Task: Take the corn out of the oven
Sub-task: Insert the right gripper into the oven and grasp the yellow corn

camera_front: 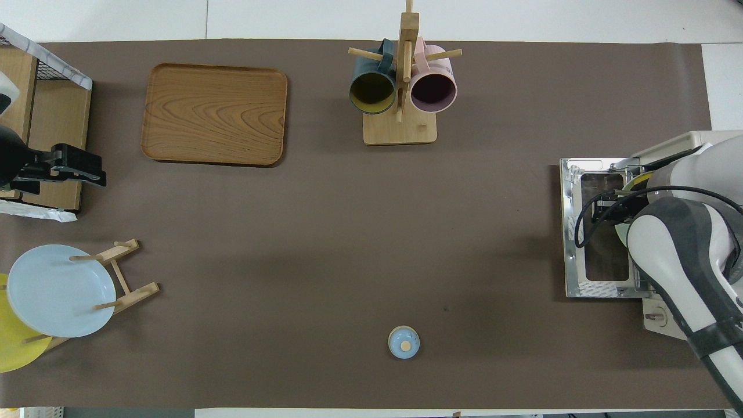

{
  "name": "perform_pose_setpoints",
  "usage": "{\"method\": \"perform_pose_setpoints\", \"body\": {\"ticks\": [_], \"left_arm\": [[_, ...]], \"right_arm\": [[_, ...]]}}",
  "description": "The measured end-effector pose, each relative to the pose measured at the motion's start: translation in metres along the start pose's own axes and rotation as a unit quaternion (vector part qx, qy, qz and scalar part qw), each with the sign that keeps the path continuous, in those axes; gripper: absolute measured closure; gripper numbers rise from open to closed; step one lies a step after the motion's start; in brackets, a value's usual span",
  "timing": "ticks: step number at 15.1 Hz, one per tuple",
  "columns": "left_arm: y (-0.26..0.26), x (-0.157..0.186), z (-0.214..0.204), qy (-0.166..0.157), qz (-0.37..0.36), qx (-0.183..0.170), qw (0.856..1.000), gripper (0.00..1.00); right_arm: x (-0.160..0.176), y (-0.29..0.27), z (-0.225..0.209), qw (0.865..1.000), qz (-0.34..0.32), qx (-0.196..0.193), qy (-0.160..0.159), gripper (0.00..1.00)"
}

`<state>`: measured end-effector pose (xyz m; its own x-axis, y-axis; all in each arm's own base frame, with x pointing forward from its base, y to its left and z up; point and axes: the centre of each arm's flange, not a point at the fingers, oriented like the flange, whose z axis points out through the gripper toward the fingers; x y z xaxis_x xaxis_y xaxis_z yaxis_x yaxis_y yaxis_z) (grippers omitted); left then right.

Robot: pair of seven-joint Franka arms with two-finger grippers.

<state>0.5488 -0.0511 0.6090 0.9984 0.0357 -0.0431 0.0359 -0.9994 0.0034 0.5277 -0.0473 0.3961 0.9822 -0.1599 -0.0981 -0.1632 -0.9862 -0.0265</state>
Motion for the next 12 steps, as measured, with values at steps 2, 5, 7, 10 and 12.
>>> {"method": "perform_pose_setpoints", "body": {"ticks": [2, 5, 7, 10, 12], "left_arm": [[0.000, 0.000, 0.000, 0.000, 0.000, 0.000, 1.000, 0.00], [0.000, 0.000, 0.000, 0.000, 0.000, 0.000, 1.000, 0.00], [0.000, 0.000, 0.000, 0.000, 0.000, 0.000, 1.000, 0.00], [0.000, 0.000, 0.000, 0.000, 0.000, 0.000, 1.000, 0.00], [0.000, 0.000, 0.000, 0.000, 0.000, 0.000, 1.000, 0.00]], "right_arm": [[0.000, 0.007, 0.001, 1.000, 0.007, 0.001, -0.001, 0.66], [-0.001, 0.020, 0.005, 1.000, 0.010, 0.001, -0.002, 0.66], [-0.002, 0.026, 0.011, 1.000, 0.008, 0.002, -0.001, 0.66], [-0.004, 0.030, 0.020, 1.000, 0.001, 0.002, 0.010, 0.66], [-0.006, 0.031, 0.029, 1.000, -0.003, 0.002, 0.015, 0.66]]}}
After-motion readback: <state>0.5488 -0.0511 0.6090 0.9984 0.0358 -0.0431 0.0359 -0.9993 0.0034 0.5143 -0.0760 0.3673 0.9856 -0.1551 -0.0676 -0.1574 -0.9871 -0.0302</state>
